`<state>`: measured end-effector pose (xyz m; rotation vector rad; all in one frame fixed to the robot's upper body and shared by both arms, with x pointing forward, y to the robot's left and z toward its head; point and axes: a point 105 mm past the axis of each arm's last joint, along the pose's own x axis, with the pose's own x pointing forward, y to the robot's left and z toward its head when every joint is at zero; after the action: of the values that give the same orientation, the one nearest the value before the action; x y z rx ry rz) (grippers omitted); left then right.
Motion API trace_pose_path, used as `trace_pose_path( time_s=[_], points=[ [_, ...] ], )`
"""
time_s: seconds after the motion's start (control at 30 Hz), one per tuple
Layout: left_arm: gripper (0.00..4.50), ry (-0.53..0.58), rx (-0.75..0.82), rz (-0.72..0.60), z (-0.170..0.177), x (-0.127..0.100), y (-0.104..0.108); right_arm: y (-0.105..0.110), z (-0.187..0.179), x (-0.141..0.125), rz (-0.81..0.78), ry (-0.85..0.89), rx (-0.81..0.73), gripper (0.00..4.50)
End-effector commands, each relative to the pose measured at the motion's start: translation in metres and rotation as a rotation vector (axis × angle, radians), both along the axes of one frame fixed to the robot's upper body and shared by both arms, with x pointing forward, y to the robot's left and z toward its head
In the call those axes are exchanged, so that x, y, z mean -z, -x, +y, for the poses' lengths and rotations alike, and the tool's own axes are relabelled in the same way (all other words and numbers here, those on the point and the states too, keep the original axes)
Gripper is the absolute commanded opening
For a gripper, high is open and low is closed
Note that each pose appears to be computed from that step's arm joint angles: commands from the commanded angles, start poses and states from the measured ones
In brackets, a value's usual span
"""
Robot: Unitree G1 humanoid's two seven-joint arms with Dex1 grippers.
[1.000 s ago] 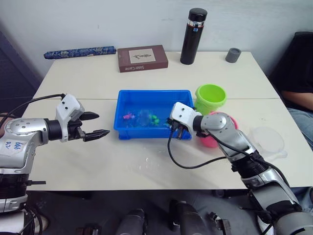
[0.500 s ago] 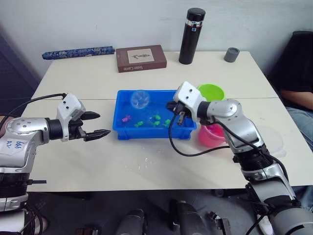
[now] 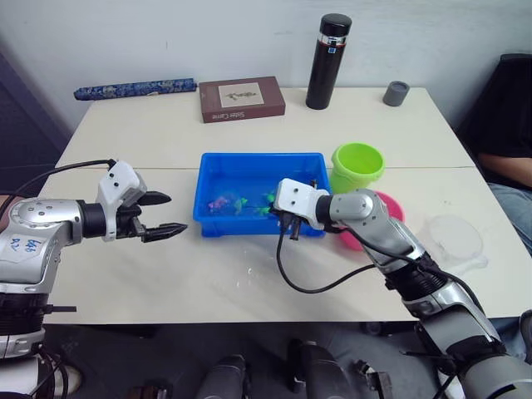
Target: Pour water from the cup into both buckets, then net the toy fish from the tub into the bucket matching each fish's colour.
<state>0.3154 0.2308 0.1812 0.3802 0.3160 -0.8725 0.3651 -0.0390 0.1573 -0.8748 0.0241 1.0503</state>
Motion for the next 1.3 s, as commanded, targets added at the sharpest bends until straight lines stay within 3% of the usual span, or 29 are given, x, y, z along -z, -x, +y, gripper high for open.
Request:
trace_pose_path(
  time_s=[0.03,0.3,0.7,1.0,1.3],
  points=[
    [4.4,-0.017,-0.008,-0.041,0.004,-0.013,0.004,-0.006,0.001,-0.02,-0.129,0.033,-0.027,0.0],
    [4.4,-0.015,-0.013,-0.039,0.005,-0.013,0.005,-0.006,-0.003,-0.019,-0.188,0.094,-0.077,0.0],
    [4.4,-0.001,-0.005,-0.055,0.002,-0.017,0.003,0.012,0.017,-0.007,-0.13,0.071,-0.227,0.0],
    [4.4,0.013,-0.01,-0.064,0.002,-0.017,0.002,0.01,0.009,-0.013,0.13,-0.165,-0.087,0.0],
    [4.4,0.03,-0.004,-0.068,-0.002,-0.015,0.0,0.002,-0.009,-0.013,0.197,-0.2,0.024,0.0]
  ],
)
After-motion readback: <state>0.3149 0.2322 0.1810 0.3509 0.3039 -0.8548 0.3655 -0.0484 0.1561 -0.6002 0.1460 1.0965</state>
